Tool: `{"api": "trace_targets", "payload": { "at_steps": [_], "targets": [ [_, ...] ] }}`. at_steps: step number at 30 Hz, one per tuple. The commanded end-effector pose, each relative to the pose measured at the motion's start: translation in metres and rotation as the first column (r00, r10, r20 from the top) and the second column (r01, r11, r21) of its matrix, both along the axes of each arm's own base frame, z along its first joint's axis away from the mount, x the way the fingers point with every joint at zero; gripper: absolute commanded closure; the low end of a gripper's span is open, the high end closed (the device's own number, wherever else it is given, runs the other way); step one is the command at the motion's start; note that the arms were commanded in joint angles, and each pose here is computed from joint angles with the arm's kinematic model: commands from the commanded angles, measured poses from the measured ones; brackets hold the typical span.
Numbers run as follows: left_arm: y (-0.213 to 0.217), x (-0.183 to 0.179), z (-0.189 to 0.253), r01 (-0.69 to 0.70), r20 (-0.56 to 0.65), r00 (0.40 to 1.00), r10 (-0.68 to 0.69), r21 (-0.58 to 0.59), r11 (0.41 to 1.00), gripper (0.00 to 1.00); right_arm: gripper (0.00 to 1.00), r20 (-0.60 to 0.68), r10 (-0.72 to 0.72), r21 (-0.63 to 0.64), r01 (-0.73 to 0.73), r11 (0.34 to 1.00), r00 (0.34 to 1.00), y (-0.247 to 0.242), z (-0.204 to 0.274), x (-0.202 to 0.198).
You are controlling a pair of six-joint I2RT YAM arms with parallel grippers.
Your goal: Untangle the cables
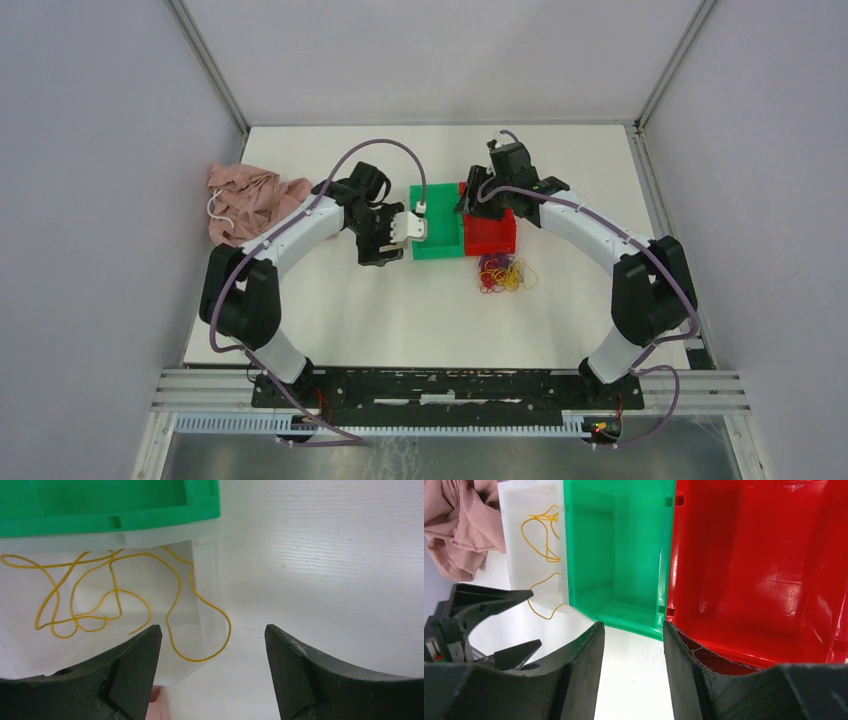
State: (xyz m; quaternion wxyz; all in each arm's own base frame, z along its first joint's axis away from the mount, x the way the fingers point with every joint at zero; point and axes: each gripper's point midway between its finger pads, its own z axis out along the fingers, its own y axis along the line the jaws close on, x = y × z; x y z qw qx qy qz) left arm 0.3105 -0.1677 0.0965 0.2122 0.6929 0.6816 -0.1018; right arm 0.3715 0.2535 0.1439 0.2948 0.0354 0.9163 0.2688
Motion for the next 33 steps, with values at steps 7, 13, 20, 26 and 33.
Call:
{"api": "trace_targets", "payload": {
  "at_steps": [7, 13, 20, 26, 33],
  "targets": [
    [0.007, 0.004, -0.012, 0.126, 0.115, 0.984, -0.139, 0.11, 0.986, 0.26, 0.51, 0.067, 0.009, 0.055, -0.012, 0.998, 0.998, 0.006, 0.025, 0.007],
    [0.004, 0.018, -0.015, 0.117, 0.189, 0.972, -0.136, 0.11, 0.987, 0.34, 0.52, 0.06, 0.014, 0.051, -0.017, 0.999, 0.998, 0.007, 0.02, 0.007],
    [-0.005, 0.036, -0.003, 0.078, 0.249, 0.964, -0.094, 0.072, 0.994, 0.66, 0.57, 0.049, 0.018, 0.049, -0.02, 0.999, 0.999, 0.009, 0.014, 0.008],
    [-0.008, 0.046, -0.004, 0.036, 0.289, 0.956, -0.048, 0.046, 0.998, 0.79, 0.6, 0.054, 0.018, 0.05, -0.021, 0.999, 0.998, 0.009, 0.015, 0.009],
    [-0.005, 0.066, -0.014, -0.056, 0.368, 0.929, 0.041, 0.029, 0.998, 0.91, 0.63, 0.054, 0.021, 0.05, -0.024, 0.998, 0.998, 0.009, 0.015, 0.007]
  ]
}}
